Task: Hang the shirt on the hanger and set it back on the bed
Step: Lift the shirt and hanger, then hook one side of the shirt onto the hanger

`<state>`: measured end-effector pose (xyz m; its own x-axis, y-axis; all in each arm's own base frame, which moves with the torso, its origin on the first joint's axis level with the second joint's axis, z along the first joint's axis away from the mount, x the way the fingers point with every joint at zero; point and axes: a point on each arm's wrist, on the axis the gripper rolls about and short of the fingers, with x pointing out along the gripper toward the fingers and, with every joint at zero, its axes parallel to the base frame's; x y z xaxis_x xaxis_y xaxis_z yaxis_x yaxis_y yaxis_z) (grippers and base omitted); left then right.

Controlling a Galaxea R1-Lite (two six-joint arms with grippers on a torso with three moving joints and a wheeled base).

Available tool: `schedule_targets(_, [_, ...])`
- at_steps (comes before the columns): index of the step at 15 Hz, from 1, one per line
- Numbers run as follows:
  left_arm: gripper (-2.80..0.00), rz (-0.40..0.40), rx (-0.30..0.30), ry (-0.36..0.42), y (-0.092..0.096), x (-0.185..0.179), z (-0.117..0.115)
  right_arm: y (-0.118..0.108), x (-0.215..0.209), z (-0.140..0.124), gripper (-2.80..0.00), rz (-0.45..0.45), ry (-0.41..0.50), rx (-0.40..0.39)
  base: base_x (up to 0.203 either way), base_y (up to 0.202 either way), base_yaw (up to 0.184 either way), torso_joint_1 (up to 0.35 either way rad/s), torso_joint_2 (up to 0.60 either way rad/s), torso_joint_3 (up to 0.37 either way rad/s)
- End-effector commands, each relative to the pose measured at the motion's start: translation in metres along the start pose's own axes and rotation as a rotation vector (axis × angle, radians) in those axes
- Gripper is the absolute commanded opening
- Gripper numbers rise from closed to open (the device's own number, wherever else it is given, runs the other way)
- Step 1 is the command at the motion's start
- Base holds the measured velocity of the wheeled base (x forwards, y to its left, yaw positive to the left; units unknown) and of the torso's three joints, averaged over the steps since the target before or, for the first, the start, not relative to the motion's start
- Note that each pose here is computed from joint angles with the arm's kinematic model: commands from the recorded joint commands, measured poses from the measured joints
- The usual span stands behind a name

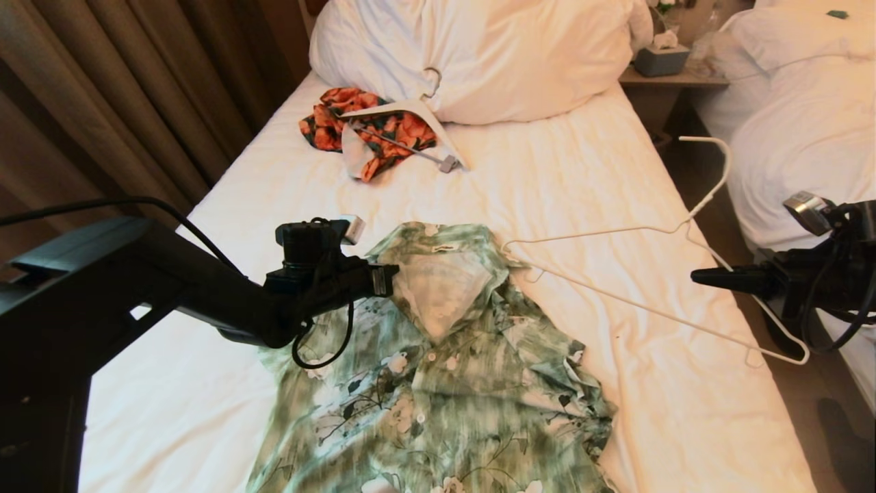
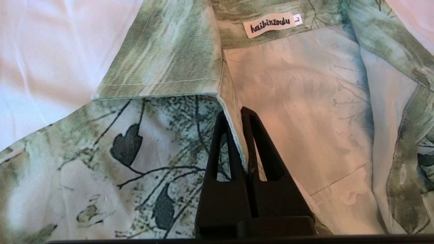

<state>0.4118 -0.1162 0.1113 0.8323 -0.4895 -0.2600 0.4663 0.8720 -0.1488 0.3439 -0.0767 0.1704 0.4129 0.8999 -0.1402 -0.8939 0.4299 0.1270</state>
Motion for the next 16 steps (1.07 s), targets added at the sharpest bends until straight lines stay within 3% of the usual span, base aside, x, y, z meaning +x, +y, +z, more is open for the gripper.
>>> schedule_targets(1, [-2.80, -0.003, 0.002, -0.016, -0.001, -0.003, 0.005, -0.003, 0.000, -0.003, -2.80, 0.005, -0.003, 0.005, 0.000, 0.000, 0.000, 0.000, 0.00, 0.000])
schedule_targets(4, [-2.80, -0.007, 0.008, -0.034, -0.010, -0.017, 0.024, -0.002, 0.003, -0.002, -2.80, 0.013, -0.002, 0.004, 0.000, 0.000, 0.000, 0.000, 0.00, 0.000])
schedule_targets(10, [-2.80, 0.000, 0.028, -0.047, -0.050, -0.041, 0.068, 0.003, 0.019, 0.001, -2.80, 0.059, 0.003, 0.011, 0.000, 0.000, 0.000, 0.000, 0.00, 0.000])
schedule_targets(16, [-2.80, -0.050, 0.045, -0.084, -0.094, -0.090, 0.097, 0.016, 0.063, 0.010, -2.80, 0.183, 0.022, 0.002, 0.000, 0.000, 0.000, 0.000, 0.00, 0.000])
